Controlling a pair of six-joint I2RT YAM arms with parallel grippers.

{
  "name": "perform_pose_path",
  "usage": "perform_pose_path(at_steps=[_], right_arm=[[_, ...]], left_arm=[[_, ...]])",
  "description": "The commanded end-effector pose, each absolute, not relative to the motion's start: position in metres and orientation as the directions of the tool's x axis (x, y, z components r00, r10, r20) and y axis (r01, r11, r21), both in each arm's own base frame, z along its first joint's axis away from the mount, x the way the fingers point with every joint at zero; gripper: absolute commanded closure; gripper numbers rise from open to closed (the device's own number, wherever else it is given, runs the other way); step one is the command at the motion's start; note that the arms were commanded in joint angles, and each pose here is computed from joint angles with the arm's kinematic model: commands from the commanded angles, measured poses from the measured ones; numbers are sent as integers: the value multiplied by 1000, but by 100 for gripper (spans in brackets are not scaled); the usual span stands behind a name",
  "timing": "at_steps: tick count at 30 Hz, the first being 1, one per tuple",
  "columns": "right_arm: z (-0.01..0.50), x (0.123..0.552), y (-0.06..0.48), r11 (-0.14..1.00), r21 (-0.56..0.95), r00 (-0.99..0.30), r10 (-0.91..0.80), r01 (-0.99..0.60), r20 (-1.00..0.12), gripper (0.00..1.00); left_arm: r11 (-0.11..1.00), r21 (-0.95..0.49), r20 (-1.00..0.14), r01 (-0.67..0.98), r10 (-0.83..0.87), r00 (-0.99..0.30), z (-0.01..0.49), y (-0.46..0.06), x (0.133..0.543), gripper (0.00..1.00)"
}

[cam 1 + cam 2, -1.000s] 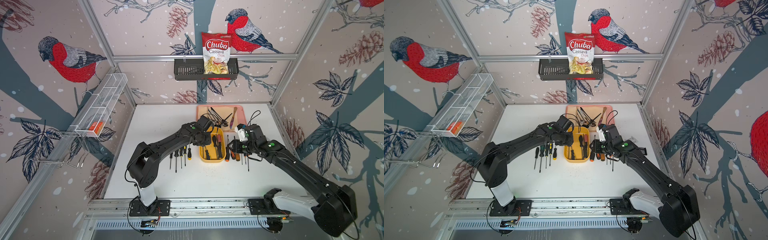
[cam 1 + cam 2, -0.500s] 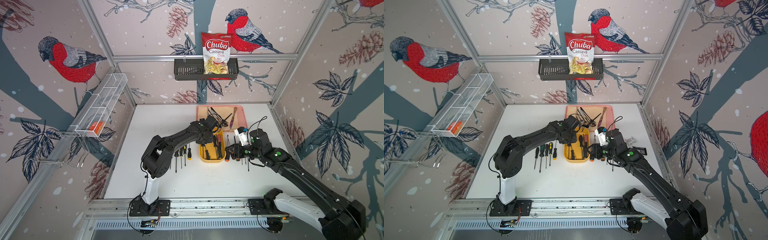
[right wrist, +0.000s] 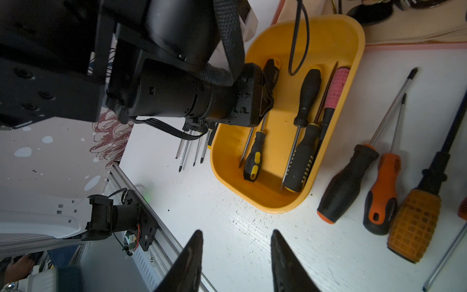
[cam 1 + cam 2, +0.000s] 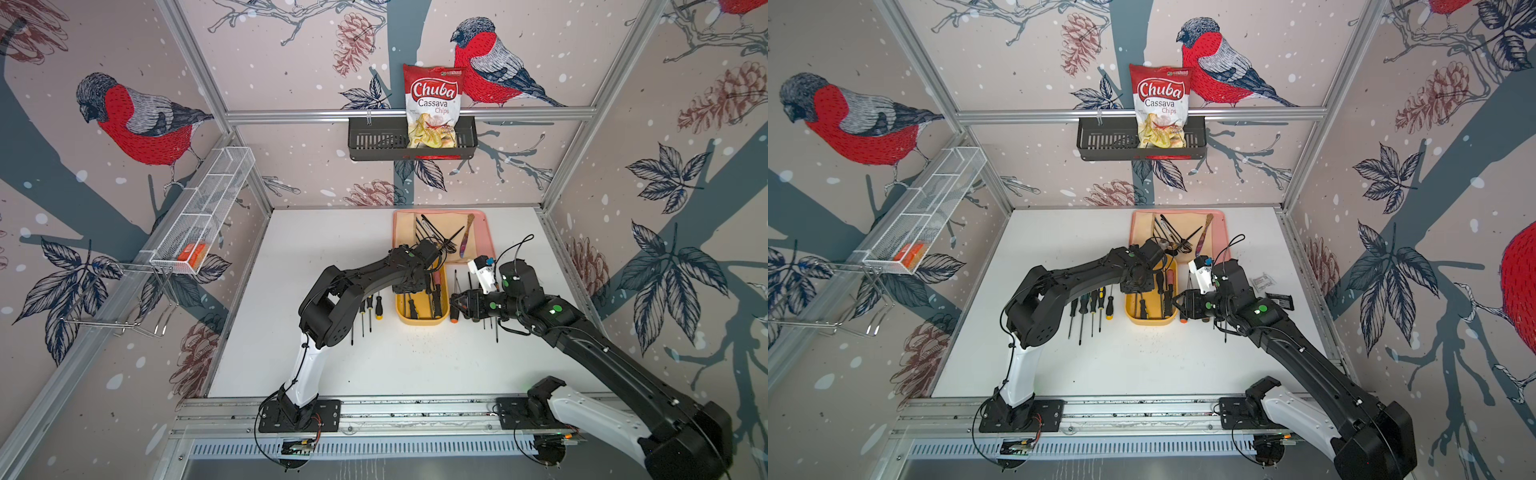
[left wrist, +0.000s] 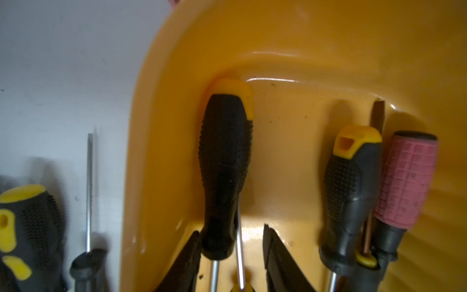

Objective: Take out the screwdriver from the storage box
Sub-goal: Pick up the screwdriver from the storage box.

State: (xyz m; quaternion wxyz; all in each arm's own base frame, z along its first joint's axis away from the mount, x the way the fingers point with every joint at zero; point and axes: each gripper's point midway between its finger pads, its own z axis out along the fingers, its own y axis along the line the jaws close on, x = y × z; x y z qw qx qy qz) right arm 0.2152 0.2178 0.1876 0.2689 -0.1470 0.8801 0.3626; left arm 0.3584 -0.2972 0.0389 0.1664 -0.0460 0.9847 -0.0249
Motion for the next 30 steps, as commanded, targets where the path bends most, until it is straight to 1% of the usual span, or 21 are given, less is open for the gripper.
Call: perform_pose_path(at_steps=[1, 4, 7, 12, 17, 25, 30], right_arm=[[193, 218, 221, 678, 558, -795, -64, -478, -603, 56], [193, 218, 221, 680, 557, -796, -65, -476, -602, 56], [192, 219, 221, 686, 554, -798, -64, -472, -600, 56], [191, 221, 221, 688, 555, -800, -63, -468, -597, 56], [190, 222, 222, 687, 558, -801, -59, -465, -595, 56], [189, 225, 224, 686, 560, -801, -56, -464, -596, 57], [189, 226, 227, 680, 565, -802, -56, -467, -595, 57]], left_arm=[[994, -57, -331, -92, -105, -938, 34, -297, 362, 58], [995, -54, -324, -88, -101, -941, 29, -298, 362, 60], [995, -56, -316, -82, -95, -944, 25, -300, 361, 64], [995, -57, -313, -78, -92, -945, 25, -300, 361, 73], [995, -71, -317, -67, -87, -945, 34, -301, 360, 84], [991, -127, -343, -39, -80, -936, 69, -303, 355, 89], [986, -166, -365, -8, -69, -929, 96, -303, 350, 90]])
